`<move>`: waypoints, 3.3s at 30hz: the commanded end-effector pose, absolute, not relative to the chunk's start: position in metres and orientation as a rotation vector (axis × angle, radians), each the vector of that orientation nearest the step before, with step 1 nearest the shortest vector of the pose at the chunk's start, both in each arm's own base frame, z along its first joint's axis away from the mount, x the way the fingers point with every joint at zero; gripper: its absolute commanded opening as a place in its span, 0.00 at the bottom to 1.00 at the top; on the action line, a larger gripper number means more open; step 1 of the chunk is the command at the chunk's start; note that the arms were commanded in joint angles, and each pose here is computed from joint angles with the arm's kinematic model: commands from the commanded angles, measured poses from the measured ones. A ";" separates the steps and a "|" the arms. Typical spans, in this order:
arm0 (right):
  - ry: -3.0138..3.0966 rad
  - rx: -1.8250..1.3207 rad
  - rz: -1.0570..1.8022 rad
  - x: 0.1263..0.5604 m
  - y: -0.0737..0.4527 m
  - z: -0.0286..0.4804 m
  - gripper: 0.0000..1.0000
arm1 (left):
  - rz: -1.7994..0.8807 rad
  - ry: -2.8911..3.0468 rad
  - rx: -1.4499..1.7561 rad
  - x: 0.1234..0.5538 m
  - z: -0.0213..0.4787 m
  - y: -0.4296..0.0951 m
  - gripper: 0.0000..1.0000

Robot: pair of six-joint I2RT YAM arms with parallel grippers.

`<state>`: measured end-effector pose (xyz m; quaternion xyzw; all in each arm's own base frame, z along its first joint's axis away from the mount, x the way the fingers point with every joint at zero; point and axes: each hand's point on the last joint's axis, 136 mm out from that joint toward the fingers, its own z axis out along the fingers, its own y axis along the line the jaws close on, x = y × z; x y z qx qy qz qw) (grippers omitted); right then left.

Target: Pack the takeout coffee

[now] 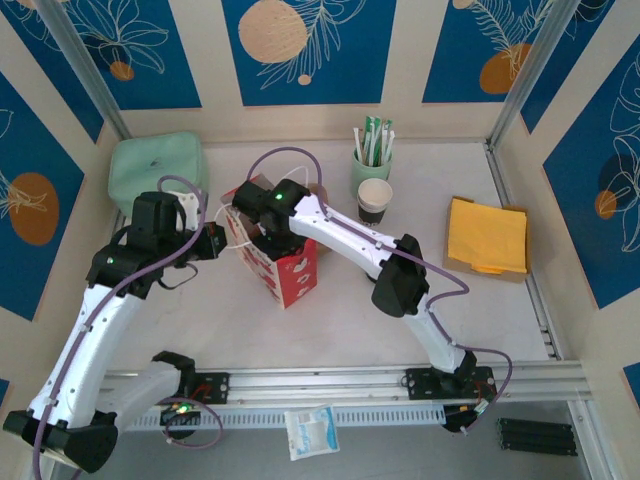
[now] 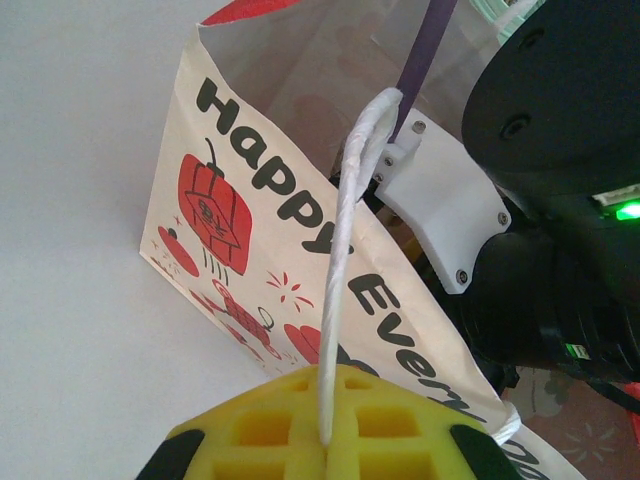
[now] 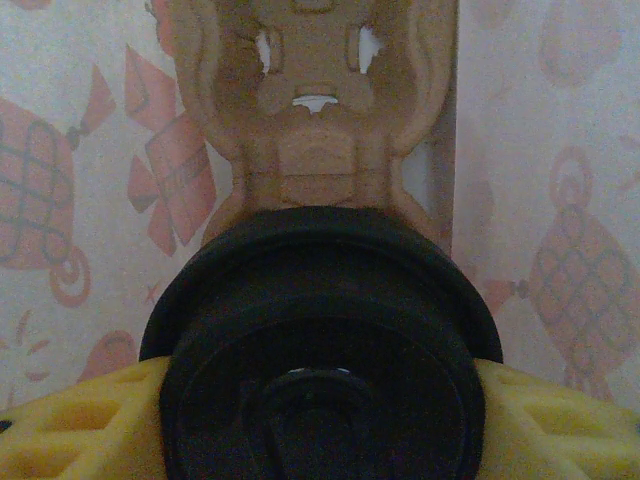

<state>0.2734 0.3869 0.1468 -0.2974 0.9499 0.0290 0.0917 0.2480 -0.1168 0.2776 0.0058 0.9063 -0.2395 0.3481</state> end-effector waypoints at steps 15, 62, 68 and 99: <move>2.808 -0.821 0.132 0.277 0.384 0.156 0.51 | -0.594 2.364 0.033 0.248 0.272 -0.113 0.00; 2.782 -0.829 0.220 0.270 0.392 0.183 0.85 | -0.600 2.367 0.034 0.247 0.272 -0.114 0.04; 2.767 -0.827 0.228 0.269 0.392 0.193 0.98 | -0.601 2.369 0.033 0.247 0.272 -0.114 0.05; 2.628 -0.863 0.418 0.241 0.394 0.281 0.83 | -0.599 2.377 0.025 0.249 0.269 -0.114 0.06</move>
